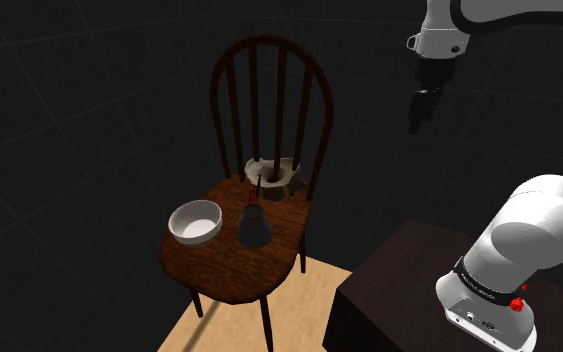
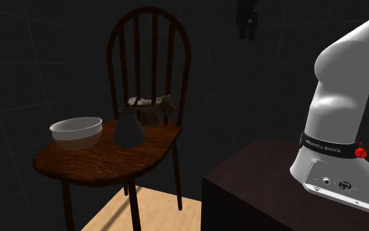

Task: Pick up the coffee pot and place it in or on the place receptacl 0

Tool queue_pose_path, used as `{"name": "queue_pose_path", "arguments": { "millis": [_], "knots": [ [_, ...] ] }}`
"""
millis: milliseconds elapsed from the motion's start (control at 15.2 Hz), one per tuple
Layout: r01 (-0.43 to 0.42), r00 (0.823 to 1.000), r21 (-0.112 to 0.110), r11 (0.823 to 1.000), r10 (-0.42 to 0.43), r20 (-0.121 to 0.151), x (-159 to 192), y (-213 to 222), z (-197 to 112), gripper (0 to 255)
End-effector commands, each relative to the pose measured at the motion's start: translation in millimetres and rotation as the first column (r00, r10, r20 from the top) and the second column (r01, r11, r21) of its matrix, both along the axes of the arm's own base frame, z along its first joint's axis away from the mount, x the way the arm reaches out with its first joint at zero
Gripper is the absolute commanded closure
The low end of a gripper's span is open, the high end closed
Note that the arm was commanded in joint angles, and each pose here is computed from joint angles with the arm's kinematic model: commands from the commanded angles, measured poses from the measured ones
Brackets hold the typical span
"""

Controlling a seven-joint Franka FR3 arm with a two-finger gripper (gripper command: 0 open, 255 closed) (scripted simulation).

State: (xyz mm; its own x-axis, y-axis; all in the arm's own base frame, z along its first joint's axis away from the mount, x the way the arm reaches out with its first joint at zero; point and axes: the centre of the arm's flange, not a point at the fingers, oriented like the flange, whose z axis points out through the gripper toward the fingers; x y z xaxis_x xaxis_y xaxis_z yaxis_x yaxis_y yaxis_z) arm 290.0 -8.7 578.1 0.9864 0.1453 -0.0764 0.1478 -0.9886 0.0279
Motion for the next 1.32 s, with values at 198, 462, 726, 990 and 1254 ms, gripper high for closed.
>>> {"name": "queue_pose_path", "arguments": {
  "millis": [198,462,726,990,1254],
  "knots": [
    [0.018,1.000,0.001,1.000,-0.018,0.004,16,31,-18,0],
    [0.041,0.999,0.002,0.999,-0.041,0.010,38,72,-41,0],
    [0.065,0.998,0.003,0.998,-0.065,0.016,62,112,-64,0],
    [0.089,0.996,0.004,0.996,-0.089,0.022,86,152,-88,0],
    [0.112,0.993,0.005,0.994,-0.112,0.028,112,191,-110,0]
  ]
}}
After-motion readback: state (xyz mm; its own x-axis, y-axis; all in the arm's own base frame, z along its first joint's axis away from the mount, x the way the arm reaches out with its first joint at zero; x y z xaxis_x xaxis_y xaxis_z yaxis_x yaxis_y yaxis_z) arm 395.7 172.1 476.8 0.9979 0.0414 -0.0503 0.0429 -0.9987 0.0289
